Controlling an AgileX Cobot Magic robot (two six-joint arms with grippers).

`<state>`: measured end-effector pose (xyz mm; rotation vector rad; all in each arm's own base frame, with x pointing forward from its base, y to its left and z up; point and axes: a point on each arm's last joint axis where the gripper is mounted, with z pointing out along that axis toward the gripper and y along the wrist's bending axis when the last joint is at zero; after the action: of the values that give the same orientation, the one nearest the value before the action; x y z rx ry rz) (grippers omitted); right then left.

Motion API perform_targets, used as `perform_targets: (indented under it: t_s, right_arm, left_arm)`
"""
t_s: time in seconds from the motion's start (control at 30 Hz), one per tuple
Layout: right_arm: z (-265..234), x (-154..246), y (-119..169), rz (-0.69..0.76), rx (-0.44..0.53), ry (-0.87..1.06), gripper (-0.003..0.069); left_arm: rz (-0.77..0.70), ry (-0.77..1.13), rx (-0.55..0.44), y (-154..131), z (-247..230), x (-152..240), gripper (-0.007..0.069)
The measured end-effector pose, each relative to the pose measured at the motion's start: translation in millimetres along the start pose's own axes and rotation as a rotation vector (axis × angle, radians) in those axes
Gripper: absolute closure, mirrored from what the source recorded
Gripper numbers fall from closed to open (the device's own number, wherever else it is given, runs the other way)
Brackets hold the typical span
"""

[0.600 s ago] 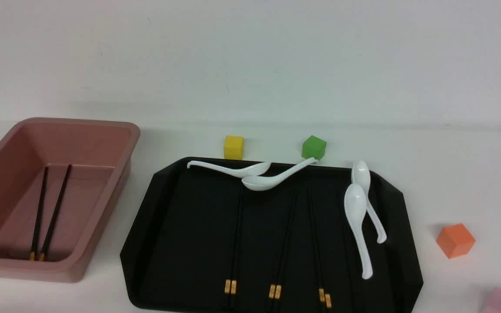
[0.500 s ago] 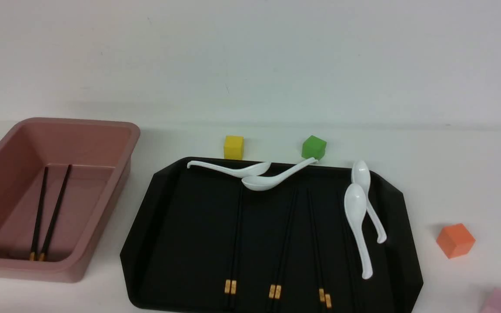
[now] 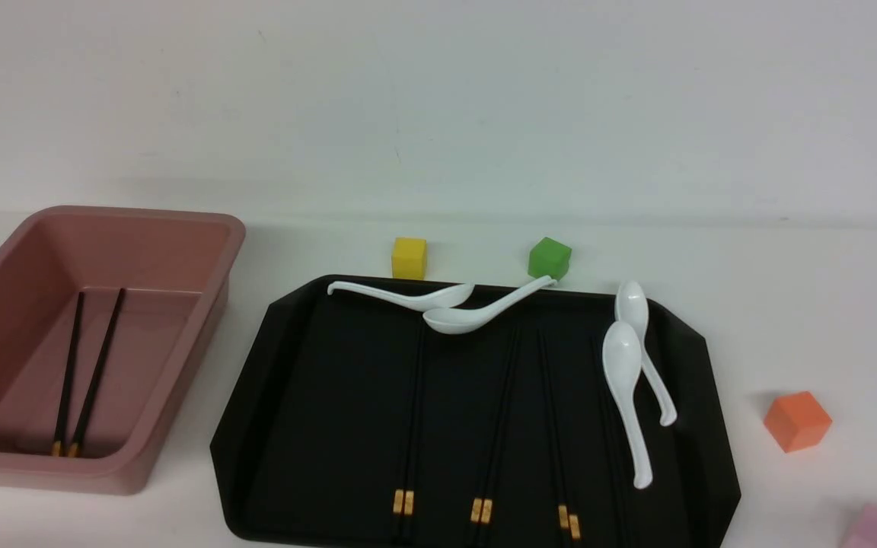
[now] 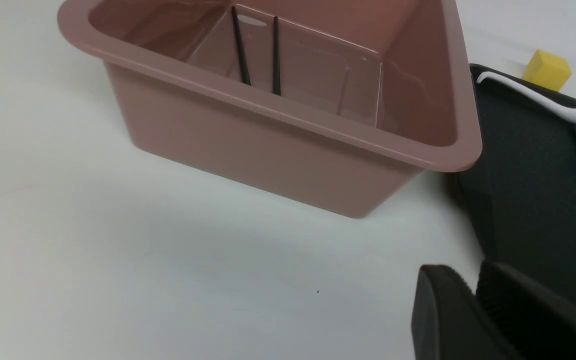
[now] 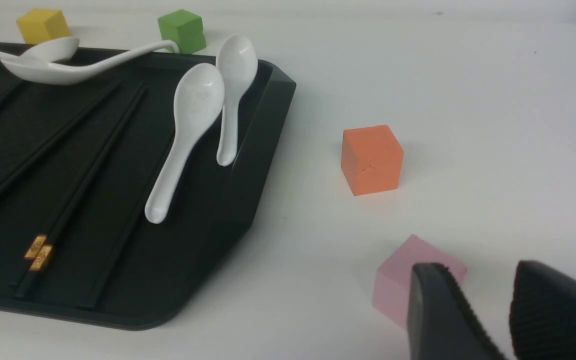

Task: On white tablecloth take chopsticks from black tray and put them in box.
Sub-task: 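Reach over to the black tray and grasp a pair of chopsticks with the left gripper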

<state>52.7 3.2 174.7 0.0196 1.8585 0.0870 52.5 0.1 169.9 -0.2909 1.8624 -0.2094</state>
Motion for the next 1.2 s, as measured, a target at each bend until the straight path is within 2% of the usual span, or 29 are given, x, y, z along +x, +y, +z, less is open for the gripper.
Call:
perform_targets:
  t_s: [0.6,0.67,0.7,0.77,0.8,0.83,0.87,0.93,1.03,1.2]
  right_arm:
    - [0.0,0.0,0.0,0.000,0.000,0.000,0.0417]
    - [0.0,0.0,0.0,0.000,0.000,0.000,0.0417]
    - [0.0,0.0,0.0,0.000,0.000,0.000,0.0417]
    - [0.0,0.0,0.0,0.000,0.000,0.000,0.0417]
    - [0.0,0.0,0.0,0.000,0.000,0.000,0.0417]
    - [0.0,0.0,0.0,0.000,0.000,0.000,0.0417]
    - [0.0,0.0,0.0,0.000,0.000,0.000,0.0417]
    - [0.0,0.0,0.0,0.000,0.000,0.000,0.0417]
    - [0.0,0.0,0.0,0.000,0.000,0.000,0.0417]
    - [0.0,0.0,0.0,0.000,0.000,0.000,0.0417]
  left_arm:
    - [-0.012,-0.001,0.000,0.0,0.0,-0.1,0.0493]
    - [-0.124,0.008,0.024,-2.3,0.0,0.6,0.0492]
    - [-0.246,0.018,0.051,-4.8,-0.1,1.1,0.0491]
    - [-0.530,0.048,0.110,-10.6,-0.6,1.6,0.0491]
    - [-0.732,0.075,0.151,-14.9,-1.2,1.4,0.0491]
    - [-0.858,0.093,0.177,-17.5,-1.7,1.0,0.0489]
    - [-0.917,0.103,0.188,-18.7,-1.9,0.7,0.0489]
    - [-1.246,0.159,0.259,-25.4,-3.6,-2.0,0.0484]
    - [-1.429,0.182,0.309,-28.8,-4.9,-5.5,0.0481]
    - [-1.510,0.082,0.343,-24.7,-4.6,-14.4,0.0480]
